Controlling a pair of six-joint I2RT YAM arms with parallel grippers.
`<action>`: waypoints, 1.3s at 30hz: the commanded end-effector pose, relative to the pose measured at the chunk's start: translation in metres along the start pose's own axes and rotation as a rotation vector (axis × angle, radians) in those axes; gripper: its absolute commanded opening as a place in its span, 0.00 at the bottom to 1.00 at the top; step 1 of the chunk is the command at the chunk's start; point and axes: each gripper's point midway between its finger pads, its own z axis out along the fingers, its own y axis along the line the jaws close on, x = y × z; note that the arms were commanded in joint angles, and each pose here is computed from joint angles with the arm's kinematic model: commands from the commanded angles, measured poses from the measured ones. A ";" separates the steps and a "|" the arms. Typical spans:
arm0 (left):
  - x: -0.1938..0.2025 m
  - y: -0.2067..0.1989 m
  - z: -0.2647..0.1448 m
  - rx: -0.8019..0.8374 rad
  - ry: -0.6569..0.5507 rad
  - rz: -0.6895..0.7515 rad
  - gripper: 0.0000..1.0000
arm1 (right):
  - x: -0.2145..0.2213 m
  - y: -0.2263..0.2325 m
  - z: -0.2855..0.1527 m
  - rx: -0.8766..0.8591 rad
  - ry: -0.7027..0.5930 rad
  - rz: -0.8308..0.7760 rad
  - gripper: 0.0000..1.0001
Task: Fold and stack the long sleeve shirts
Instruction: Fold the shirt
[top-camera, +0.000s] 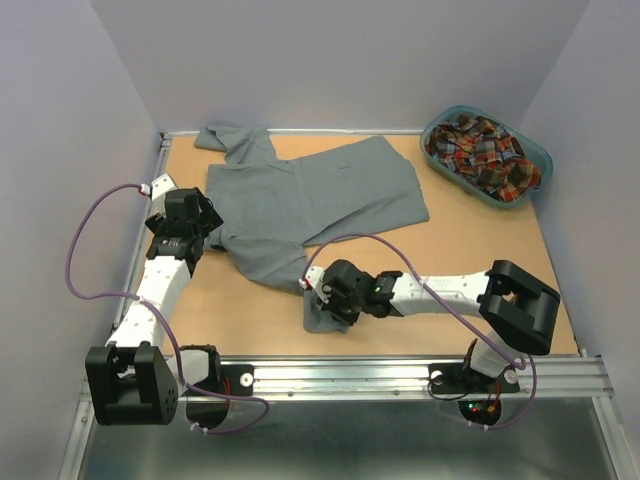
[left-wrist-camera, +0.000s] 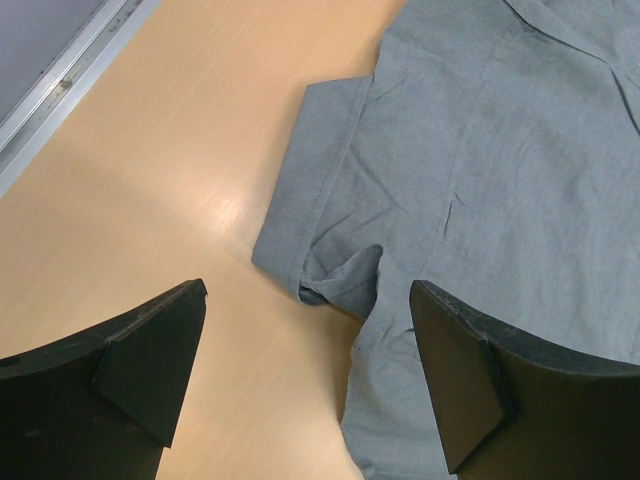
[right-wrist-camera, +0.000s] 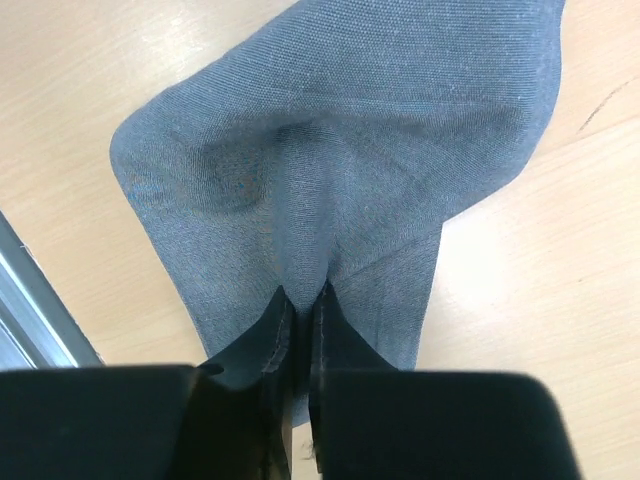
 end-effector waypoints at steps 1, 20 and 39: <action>-0.010 0.002 -0.004 0.000 -0.040 -0.006 0.95 | 0.007 0.003 -0.004 0.005 0.059 -0.009 0.01; -0.008 0.002 -0.005 0.004 -0.038 -0.017 0.95 | -0.244 -0.163 -0.188 0.593 -0.587 0.199 0.01; 0.021 -0.001 0.010 0.010 0.070 -0.002 0.86 | -0.265 -0.277 -0.179 0.735 -0.711 0.459 0.00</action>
